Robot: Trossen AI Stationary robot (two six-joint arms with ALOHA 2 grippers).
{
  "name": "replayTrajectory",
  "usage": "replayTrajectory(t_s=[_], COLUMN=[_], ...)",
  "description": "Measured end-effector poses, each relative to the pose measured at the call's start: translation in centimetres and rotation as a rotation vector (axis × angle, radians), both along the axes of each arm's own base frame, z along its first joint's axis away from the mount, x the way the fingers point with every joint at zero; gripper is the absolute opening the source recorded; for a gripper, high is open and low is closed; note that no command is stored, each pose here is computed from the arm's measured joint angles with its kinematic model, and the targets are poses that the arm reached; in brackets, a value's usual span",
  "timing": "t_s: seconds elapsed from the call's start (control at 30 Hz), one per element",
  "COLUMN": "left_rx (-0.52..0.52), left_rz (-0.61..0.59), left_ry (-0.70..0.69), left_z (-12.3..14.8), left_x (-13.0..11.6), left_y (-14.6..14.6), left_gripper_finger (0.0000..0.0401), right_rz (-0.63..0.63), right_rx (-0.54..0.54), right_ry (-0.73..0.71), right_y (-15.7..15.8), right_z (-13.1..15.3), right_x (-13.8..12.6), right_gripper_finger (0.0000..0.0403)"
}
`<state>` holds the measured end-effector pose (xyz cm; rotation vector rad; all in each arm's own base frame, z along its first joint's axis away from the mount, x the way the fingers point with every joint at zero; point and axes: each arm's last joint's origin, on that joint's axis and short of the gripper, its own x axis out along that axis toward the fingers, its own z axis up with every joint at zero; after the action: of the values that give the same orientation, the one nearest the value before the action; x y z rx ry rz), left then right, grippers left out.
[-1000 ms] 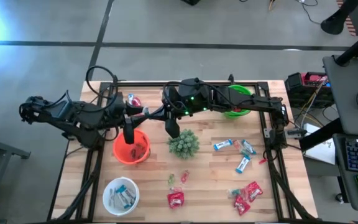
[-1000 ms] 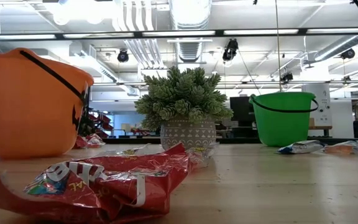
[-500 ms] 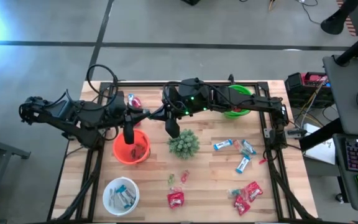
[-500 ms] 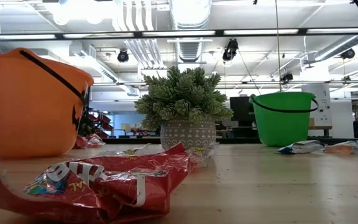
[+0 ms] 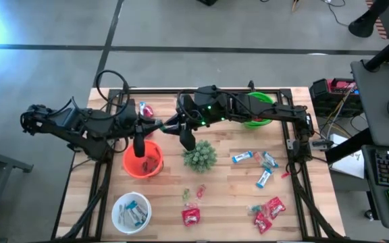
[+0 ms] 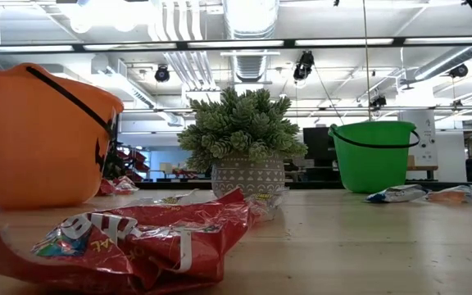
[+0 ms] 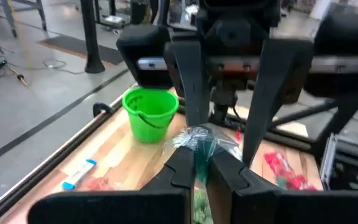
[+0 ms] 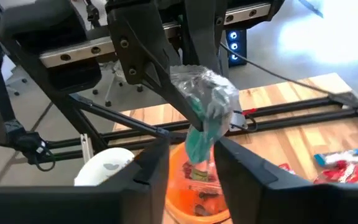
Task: Sort candy
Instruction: Put the blue gummy into the orange bucket
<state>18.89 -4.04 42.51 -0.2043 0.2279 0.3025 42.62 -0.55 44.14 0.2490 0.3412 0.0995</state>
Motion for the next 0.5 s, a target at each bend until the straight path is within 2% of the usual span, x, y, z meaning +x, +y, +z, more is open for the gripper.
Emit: replayTrajectory(t_s=[0.13,0.27,0.4,0.5], left_rx=[-0.039,-0.106,-0.166,-0.228], left_rz=[-0.064,-0.162,-0.365,-0.542], left_ry=[0.038,0.100,0.183,0.243], left_z=[-0.2,-0.5,-1.0,-1.3], left_x=[-1.0,-2.1,-2.8,-3.0], left_y=[0.1,0.1,-0.4,-1.0], left_gripper_finger=[0.0001,0.0001,0.0001,0.0001], right_rz=[-0.006,-0.010,-0.017,-0.068], right_rx=[0.014,0.014,0.013,-0.009], right_ry=[0.057,0.112,0.161,0.207], right_y=[0.0,0.0,0.1,-0.1], right_z=[0.5,1.2,1.6,1.8], right_x=[-1.4,-3.1,-4.5,-5.6], right_gripper_finger=[0.0159,0.0171,0.0168,0.0165])
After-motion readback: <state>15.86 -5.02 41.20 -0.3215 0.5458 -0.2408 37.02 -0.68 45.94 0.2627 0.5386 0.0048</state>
